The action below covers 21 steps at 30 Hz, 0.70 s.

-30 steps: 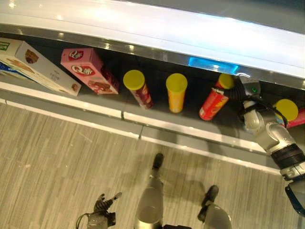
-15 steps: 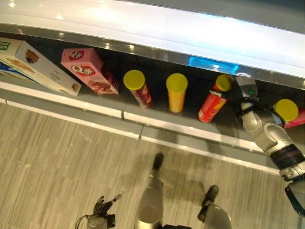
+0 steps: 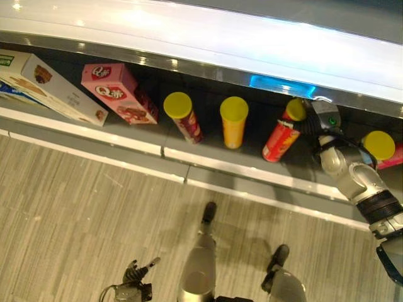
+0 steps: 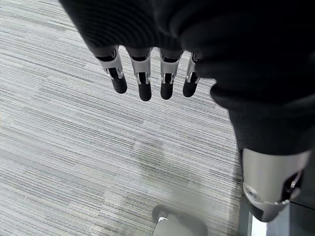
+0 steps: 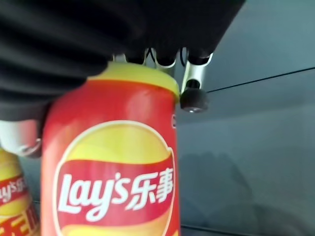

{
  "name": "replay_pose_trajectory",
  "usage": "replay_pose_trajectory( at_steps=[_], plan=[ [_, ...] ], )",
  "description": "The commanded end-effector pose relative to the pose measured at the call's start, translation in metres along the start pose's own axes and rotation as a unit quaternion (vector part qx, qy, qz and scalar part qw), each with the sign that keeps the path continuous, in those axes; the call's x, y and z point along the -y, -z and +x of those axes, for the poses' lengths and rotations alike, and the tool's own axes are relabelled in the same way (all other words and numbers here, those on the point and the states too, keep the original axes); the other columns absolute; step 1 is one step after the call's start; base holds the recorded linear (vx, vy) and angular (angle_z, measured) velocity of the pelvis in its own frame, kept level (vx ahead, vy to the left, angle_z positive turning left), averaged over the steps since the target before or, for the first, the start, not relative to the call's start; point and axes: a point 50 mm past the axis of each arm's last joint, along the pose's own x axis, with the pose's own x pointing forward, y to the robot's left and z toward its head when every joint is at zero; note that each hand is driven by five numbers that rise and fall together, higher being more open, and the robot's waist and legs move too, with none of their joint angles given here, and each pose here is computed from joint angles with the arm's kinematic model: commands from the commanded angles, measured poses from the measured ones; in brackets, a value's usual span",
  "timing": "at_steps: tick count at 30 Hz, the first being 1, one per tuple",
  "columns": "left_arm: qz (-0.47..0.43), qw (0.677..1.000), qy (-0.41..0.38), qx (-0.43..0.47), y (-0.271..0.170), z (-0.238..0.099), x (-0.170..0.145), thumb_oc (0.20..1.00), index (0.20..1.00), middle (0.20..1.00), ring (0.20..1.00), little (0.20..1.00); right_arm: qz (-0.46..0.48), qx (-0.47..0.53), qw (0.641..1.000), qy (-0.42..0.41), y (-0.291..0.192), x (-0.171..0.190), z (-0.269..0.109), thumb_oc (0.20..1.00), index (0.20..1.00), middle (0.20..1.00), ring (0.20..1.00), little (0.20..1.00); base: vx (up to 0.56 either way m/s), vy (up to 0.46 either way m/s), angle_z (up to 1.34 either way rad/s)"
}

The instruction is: Put the goods on the table back onto the shelves and tidy them up.

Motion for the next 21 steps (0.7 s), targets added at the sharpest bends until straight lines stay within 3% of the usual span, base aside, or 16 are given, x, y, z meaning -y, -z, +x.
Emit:
replay_pose_trajectory(
  at_steps=[1, 9, 11, 13, 14, 21],
  plan=[
    [0.038, 0.999, -0.034, -0.011, 0.0074, 0.0004, -0.0196, 1.000, 1.000, 1.000, 1.000, 1.000, -0.021, 0.037, 0.998, 0.045, -0.0097, 0.0209, 0.0145, 0.200, 0.200, 0.200, 0.200, 0.200, 0.00, 0.000, 0.00],
    [0.039, 0.999, -0.034, -0.013, 0.0081, 0.0005, -0.0201, 1.000, 1.000, 1.000, 1.000, 1.000, -0.020, 0.036, 0.998, 0.043, -0.0098, 0.0193, 0.0144, 0.200, 0.200, 0.200, 0.200, 0.200, 0.00, 0.000, 0.00],
    [0.039, 0.999, -0.035, -0.013, 0.0077, 0.0006, -0.0198, 1.000, 1.000, 1.000, 1.000, 1.000, -0.017, 0.036, 0.998, 0.043, -0.0105, 0.0188, 0.0143, 0.580, 0.580, 0.580, 0.580, 0.580, 0.00, 0.000, 0.00],
    [0.039, 0.999, -0.035, -0.014, 0.0081, 0.0006, -0.0201, 1.000, 1.000, 1.000, 1.000, 1.000, -0.015, 0.037, 0.998, 0.043, -0.0114, 0.0181, 0.0143, 0.718, 0.718, 0.718, 0.718, 0.718, 0.00, 0.000, 0.00],
    [0.039, 0.999, -0.035, -0.014, 0.0079, 0.0008, -0.0201, 1.000, 1.000, 1.000, 1.000, 1.000, -0.012, 0.036, 0.998, 0.044, -0.0118, 0.0181, 0.0144, 1.000, 1.000, 1.000, 1.000, 1.000, 0.00, 0.000, 0.00],
    [0.038, 0.999, -0.030, -0.007, 0.0068, -0.0001, -0.0159, 1.000, 1.000, 1.000, 1.000, 1.000, -0.006, 0.032, 0.999, 0.043, -0.0114, 0.0164, 0.0132, 1.000, 1.000, 1.000, 1.000, 1.000, 0.00, 0.000, 0.00]
  ],
)
